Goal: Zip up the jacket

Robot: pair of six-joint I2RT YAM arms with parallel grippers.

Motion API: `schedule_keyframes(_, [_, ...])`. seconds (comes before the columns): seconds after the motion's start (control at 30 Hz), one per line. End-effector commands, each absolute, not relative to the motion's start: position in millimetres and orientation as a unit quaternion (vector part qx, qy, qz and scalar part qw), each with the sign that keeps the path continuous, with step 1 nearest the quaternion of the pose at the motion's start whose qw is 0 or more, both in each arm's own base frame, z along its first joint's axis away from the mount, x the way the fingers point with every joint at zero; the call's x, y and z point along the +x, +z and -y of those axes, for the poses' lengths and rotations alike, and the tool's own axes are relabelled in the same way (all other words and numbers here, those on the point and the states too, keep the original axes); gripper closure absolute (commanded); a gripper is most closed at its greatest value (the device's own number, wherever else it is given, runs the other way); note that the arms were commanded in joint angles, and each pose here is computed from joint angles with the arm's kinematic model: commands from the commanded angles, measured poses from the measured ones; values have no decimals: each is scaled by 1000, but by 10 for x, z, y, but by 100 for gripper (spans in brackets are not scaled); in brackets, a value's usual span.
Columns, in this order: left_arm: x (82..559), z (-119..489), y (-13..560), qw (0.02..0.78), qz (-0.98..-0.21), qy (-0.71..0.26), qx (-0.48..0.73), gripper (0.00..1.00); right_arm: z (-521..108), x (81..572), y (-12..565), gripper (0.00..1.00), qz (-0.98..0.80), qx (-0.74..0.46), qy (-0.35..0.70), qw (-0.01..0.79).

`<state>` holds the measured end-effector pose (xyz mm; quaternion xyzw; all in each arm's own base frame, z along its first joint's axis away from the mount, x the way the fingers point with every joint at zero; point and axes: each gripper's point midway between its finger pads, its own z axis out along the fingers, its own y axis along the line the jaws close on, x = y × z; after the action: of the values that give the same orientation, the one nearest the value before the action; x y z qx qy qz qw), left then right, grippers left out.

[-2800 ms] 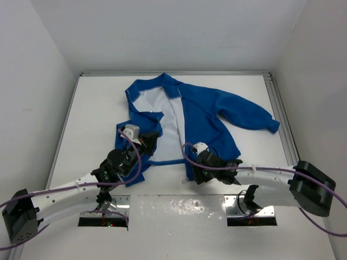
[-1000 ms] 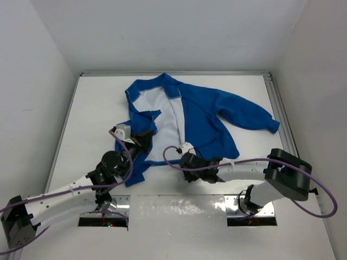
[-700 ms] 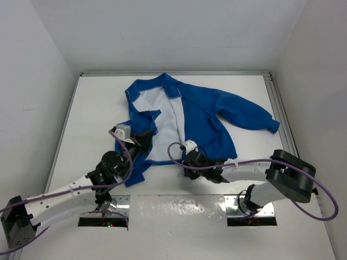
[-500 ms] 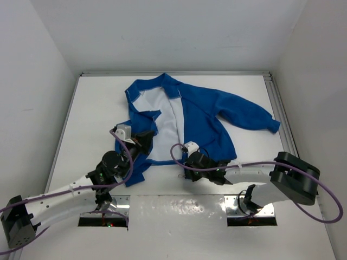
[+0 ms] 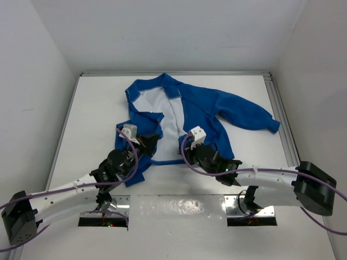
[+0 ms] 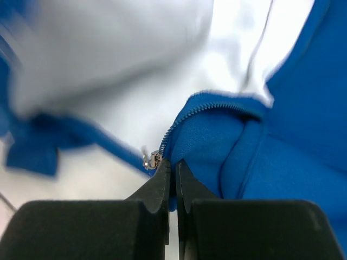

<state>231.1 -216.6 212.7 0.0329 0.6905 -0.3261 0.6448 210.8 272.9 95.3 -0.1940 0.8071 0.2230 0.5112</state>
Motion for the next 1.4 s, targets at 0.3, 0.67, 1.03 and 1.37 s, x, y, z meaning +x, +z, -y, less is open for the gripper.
schedule_keyframes(0.3, [2278, 2379, 2401, 636, -667, -385, 35, 100, -2735, 2297, 2147, 100, -630, -72, 350, 689])
schedule_keyframes(0.67, [2172, 2397, 2483, 644, -635, -424, 41, 100, -2879, 2122, 2258, 100, -629, -78, 419, 650])
schedule_keyframes(1.03, [2080, 2478, 2461, 650, -616, -436, 84, 100, -2972, 2131, 2203, 100, -658, -68, 424, 619])
schedule_keyframes(1.37, [2090, 2512, 2425, 647, -620, -434, 90, 100, -2987, 2103, 2217, 100, -654, -75, 429, 619])
